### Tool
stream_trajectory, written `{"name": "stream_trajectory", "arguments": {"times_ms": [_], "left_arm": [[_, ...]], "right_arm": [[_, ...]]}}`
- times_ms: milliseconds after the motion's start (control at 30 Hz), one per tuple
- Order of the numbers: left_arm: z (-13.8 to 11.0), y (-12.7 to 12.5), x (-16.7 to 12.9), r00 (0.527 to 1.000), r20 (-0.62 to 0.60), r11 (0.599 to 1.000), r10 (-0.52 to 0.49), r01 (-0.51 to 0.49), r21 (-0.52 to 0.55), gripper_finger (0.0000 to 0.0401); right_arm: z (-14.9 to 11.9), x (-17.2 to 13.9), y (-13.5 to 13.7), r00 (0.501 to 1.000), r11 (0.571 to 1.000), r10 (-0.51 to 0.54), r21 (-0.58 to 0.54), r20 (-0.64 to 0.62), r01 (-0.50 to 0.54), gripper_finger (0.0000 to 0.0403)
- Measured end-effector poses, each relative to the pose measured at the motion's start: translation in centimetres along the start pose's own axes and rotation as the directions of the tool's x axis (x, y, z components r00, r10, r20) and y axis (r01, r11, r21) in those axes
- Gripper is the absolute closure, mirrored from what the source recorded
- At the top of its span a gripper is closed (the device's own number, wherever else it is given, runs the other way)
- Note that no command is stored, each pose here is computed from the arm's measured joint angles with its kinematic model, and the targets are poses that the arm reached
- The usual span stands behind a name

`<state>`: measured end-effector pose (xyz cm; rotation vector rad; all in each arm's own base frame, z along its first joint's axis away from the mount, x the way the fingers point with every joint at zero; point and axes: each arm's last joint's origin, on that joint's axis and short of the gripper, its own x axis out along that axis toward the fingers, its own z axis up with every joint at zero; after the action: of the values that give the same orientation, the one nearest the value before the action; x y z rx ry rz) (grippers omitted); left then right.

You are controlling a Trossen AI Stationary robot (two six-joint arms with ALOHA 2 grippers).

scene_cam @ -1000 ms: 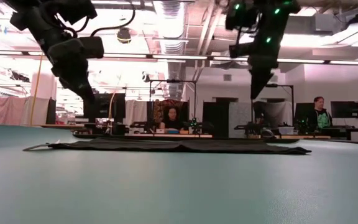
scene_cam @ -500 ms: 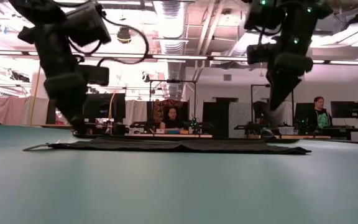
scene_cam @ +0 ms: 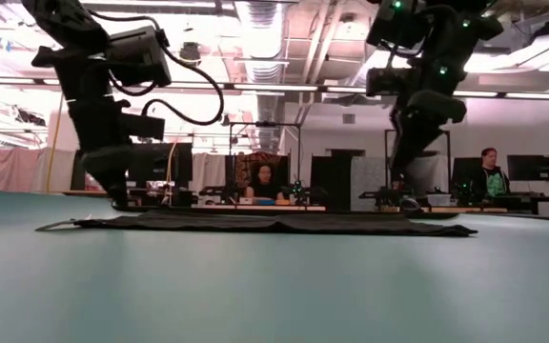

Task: Roll towel into tight, uniform cylinder
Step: Roll the towel

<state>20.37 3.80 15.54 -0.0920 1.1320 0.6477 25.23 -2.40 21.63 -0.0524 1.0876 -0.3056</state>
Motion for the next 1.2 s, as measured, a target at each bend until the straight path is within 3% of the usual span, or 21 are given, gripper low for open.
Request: {"name": "stream_trajectory", "arguments": {"times_ms": [133, 333, 533, 667, 800, 1000, 1200], "left_arm": [[1.4, 0.2, -1.0, 0.996, 0.083, 0.999, -0.014, 0.016, -0.029, 0.0401], [3.5, -0.2, -2.9, 0.931, 0.302, 0.974, -0.206, 0.226, -0.03, 0.0401], [3.5, -0.5, -3.0, 0.919, 0.308, 0.965, -0.246, 0.263, -0.015, 0.0401], [3.6, -0.7, -2.9, 0.918, 0.313, 0.965, -0.243, 0.26, -0.014, 0.0401], [3.7, -0.8, -2.8, 0.916, 0.318, 0.965, -0.245, 0.261, -0.006, 0.0401], [3.7, -0.8, -2.7, 0.917, 0.314, 0.965, -0.247, 0.261, -0.004, 0.0401], [3.7, -0.8, -2.7, 0.917, 0.315, 0.966, -0.245, 0.26, -0.005, 0.0401]], "right_arm": [[1.0, 0.2, -0.8, 0.996, 0.999, -0.018, -0.03, 0.091, 0.021, 0.03], [1.8, 0.8, -4.3, 0.983, 0.996, -0.076, -0.042, 0.167, 0.084, 0.03], [0.7, 1.4, -9.3, 0.984, 0.999, 0.049, -0.014, 0.171, -0.047, 0.03], [-0.4, 2.5, -11.8, 0.993, 0.999, 0.03, 0.016, 0.117, -0.032, 0.029], [-1.6, 5.0, -13.1, 0.997, 0.995, 0.074, 0.059, 0.019, -0.075, 0.0255], [-2.8, 8.6, -13.5, 0.99, 0.995, 0.074, 0.073, -0.12, -0.065, 0.0205], [-3.1, 9.2, -13.6, 0.985, 0.997, 0.048, 0.062, -0.166, -0.038, 0.0203]]}}
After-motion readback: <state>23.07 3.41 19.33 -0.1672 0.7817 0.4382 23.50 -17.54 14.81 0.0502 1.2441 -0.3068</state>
